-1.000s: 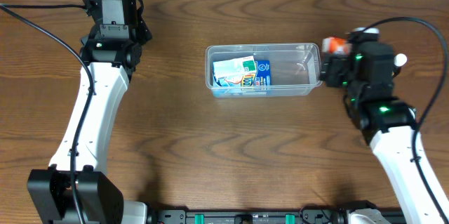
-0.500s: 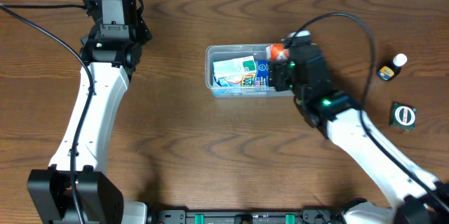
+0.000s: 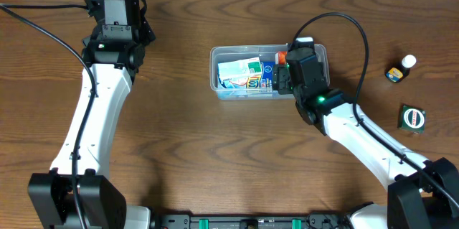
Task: Pack container
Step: 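Lower the red box into the container's right side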
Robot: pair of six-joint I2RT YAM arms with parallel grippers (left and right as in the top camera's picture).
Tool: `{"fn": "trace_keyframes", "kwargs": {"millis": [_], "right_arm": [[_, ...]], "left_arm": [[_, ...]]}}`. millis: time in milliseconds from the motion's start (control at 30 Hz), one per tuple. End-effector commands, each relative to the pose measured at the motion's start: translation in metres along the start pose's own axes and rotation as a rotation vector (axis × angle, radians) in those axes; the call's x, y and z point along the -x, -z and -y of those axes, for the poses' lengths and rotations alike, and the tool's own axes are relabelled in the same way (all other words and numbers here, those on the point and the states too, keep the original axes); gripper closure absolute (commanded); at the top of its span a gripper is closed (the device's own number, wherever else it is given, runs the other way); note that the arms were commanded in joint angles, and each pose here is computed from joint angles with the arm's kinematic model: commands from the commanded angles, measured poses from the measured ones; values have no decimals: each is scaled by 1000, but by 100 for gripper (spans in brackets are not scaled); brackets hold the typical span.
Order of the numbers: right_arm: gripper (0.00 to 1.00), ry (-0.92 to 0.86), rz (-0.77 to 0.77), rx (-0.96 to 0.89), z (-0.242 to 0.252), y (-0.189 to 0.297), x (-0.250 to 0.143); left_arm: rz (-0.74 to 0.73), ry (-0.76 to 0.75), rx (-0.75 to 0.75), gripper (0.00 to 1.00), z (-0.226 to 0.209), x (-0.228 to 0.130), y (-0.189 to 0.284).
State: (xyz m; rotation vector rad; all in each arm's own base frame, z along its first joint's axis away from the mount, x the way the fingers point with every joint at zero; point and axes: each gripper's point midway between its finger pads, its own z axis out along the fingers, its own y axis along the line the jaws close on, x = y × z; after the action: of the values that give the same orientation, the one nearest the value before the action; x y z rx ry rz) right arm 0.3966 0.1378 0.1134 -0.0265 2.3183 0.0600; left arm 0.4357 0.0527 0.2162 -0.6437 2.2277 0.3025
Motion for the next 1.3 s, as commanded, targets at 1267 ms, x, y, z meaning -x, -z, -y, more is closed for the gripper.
{"fn": "trace_keyframes", "kwargs": {"millis": [1267], "right_arm": [[8, 55, -63, -62, 18, -53, -18]], "left_arm": [[6, 16, 13, 2, -3, 2, -1]]}}
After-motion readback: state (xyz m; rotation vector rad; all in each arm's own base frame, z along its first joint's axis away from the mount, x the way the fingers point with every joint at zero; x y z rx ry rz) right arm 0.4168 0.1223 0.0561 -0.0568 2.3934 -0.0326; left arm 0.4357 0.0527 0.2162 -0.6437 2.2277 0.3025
